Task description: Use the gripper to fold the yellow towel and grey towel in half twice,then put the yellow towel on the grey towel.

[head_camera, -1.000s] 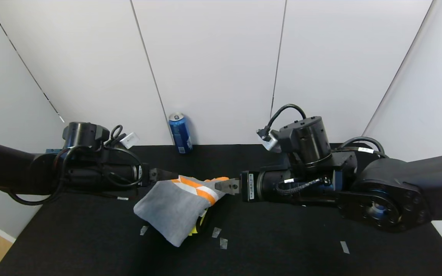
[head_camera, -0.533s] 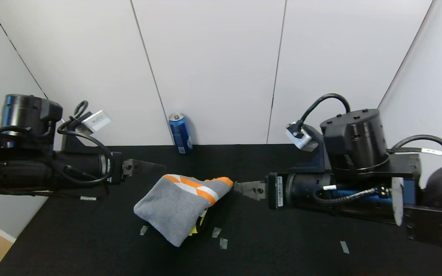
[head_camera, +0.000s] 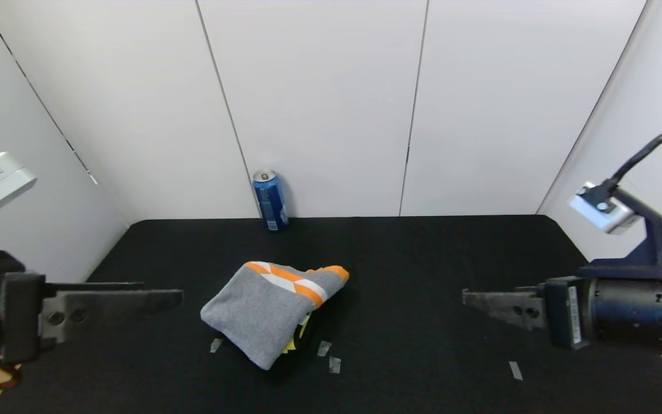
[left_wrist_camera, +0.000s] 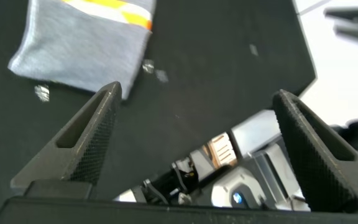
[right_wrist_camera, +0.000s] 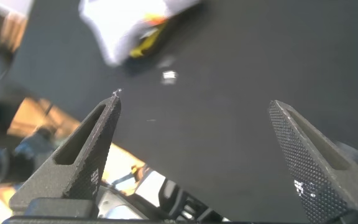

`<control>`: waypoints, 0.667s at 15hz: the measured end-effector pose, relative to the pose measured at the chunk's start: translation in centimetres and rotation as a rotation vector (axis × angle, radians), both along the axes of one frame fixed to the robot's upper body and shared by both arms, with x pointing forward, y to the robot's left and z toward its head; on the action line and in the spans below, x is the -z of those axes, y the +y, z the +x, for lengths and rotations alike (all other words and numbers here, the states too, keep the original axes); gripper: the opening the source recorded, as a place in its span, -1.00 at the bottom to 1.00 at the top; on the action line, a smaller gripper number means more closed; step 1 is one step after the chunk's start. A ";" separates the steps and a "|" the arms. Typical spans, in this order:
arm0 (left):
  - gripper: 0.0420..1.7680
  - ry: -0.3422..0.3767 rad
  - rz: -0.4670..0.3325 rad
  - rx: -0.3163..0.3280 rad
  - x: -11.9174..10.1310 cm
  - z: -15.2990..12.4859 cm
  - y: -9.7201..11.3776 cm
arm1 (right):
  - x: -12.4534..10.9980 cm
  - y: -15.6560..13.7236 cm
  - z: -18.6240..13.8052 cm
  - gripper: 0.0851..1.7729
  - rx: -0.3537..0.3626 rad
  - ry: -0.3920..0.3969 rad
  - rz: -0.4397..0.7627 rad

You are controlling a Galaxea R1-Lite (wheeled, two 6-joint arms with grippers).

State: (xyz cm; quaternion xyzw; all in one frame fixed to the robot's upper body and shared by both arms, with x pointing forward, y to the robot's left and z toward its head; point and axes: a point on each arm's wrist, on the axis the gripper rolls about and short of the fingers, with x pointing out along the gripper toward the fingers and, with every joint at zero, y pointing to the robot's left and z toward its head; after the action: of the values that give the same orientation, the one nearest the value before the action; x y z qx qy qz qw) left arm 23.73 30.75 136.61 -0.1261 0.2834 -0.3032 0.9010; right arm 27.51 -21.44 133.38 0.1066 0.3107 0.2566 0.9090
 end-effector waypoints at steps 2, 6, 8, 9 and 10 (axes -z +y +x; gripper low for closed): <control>0.94 -0.037 -0.004 0.013 -0.6 -3.0 0.1 | -0.7 -2.8 -0.4 0.93 0.102 -0.029 0.014; 0.94 -0.103 -0.011 0.019 -0.6 -8.1 0.6 | -1.3 -8.1 -2.5 0.93 0.302 -0.117 -0.006; 0.94 -0.125 -0.013 0.019 -0.3 -10.3 0.9 | -0.9 -9.7 -4.5 0.93 0.363 -0.156 -0.033; 0.94 -0.139 -0.015 0.018 0.0 -11.4 1.0 | -0.7 -10.1 -5.5 0.93 0.380 -0.169 -0.037; 0.94 -0.149 -0.015 0.017 0.4 -12.3 1.1 | -0.4 -10.5 -6.8 0.93 0.393 -0.179 -0.037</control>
State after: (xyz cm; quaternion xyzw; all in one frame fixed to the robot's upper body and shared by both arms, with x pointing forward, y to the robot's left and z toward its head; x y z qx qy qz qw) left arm 11.45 31.84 136.25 -0.1077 0.2145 -0.3217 0.9159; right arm 20.73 -31.90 133.81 0.1251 0.2066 0.0769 0.9673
